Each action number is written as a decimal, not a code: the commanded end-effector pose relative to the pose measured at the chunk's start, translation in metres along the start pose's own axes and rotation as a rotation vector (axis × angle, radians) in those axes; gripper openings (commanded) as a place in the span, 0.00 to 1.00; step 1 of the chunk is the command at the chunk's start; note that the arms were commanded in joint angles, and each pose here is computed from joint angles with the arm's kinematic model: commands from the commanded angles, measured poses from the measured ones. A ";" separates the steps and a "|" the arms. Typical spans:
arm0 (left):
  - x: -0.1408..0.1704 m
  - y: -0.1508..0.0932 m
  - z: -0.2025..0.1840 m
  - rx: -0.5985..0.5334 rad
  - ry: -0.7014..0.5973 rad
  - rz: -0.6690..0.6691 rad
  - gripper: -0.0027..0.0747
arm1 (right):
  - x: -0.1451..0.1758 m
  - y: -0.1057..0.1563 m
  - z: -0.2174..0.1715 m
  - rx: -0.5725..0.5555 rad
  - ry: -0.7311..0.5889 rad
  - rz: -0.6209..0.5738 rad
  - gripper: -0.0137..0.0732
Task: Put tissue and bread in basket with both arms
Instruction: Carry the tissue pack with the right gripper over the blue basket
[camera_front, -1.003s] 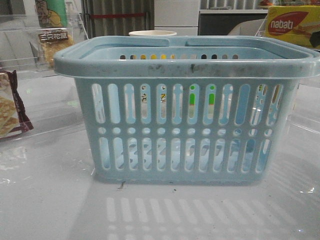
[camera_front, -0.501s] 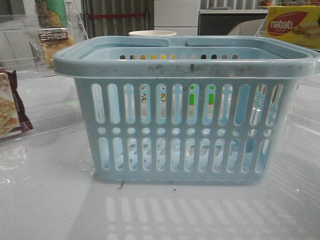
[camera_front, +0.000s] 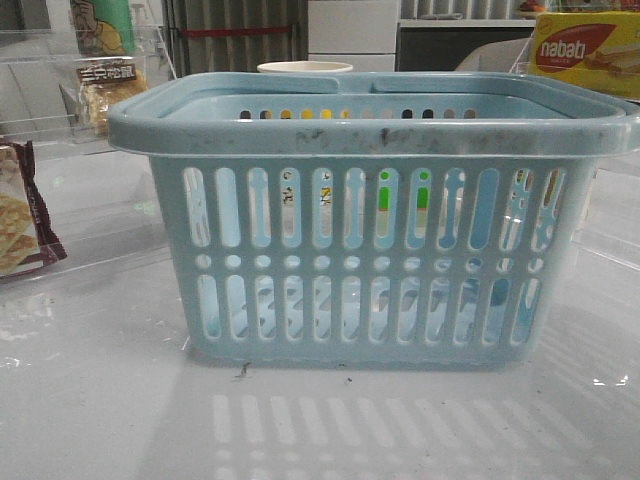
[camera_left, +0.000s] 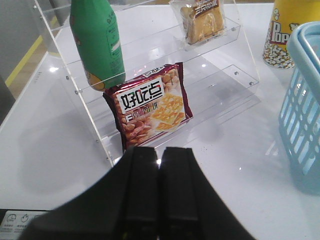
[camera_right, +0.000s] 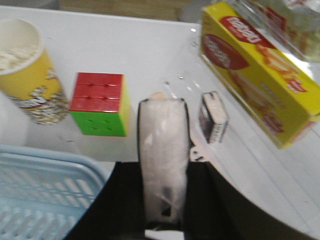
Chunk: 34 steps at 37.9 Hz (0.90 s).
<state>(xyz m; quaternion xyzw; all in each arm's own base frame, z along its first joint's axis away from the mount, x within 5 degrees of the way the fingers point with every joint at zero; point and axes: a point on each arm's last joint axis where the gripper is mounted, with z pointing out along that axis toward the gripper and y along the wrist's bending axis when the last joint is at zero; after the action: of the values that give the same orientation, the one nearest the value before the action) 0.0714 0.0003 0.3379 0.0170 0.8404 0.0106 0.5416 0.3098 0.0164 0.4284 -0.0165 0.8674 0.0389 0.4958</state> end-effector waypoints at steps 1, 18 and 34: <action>-0.014 0.000 -0.002 0.007 -0.085 0.003 0.15 | -0.020 0.022 -0.039 -0.097 -0.153 0.013 0.36; -0.014 0.000 -0.002 0.007 -0.085 0.003 0.15 | 0.012 0.106 -0.022 -0.342 0.000 -0.123 0.36; -0.014 0.000 -0.002 0.007 -0.085 0.003 0.15 | 0.061 0.130 0.058 -0.335 0.282 -0.179 0.54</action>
<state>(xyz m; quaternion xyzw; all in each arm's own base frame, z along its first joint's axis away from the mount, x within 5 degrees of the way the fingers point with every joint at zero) 0.0714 0.0003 0.3379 0.0170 0.8404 0.0106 0.5416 0.3167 0.1499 0.3416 -0.1787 0.9177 0.1302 0.3301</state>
